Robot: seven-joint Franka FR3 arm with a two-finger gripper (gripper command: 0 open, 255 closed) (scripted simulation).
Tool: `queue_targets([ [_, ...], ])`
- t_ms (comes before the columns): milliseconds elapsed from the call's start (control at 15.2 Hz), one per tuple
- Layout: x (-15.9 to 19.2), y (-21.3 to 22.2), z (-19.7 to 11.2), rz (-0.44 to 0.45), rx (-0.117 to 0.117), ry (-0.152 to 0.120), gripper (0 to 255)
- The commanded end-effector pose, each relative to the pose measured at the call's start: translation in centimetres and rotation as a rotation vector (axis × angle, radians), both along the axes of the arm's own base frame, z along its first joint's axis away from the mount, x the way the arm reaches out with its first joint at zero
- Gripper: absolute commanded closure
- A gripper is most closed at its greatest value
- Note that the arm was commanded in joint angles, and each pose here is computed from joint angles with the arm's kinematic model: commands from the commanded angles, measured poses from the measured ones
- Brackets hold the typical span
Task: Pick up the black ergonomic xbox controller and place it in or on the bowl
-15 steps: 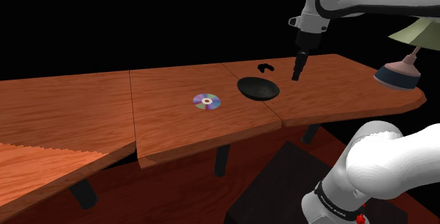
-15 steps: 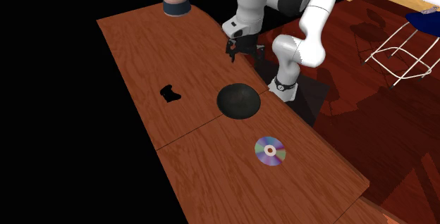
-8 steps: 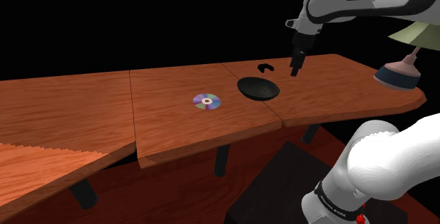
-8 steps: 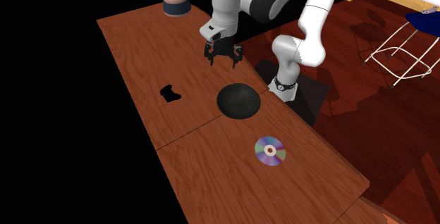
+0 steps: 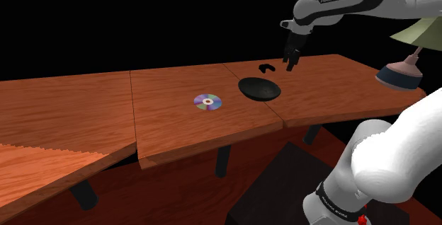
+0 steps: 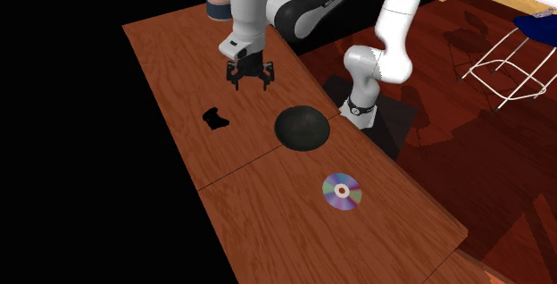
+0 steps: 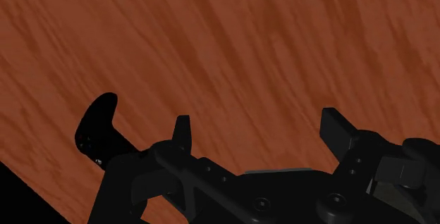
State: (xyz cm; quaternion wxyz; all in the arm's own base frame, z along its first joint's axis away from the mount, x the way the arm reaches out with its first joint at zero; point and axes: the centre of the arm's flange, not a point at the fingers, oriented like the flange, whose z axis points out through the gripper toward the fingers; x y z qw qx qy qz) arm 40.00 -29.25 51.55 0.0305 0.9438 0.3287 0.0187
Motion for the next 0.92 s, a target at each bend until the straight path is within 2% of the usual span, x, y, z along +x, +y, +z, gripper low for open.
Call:
queue_targets([
  [0,1.6,-1.8,-0.2,0.058,-0.008,-0.012,0],
  [528,9.2,-8.0,-1.4,0.267,-0.027,-0.058,0],
  [858,9.5,-8.1,-3.5,0.268,-0.027,-0.059,0],
])
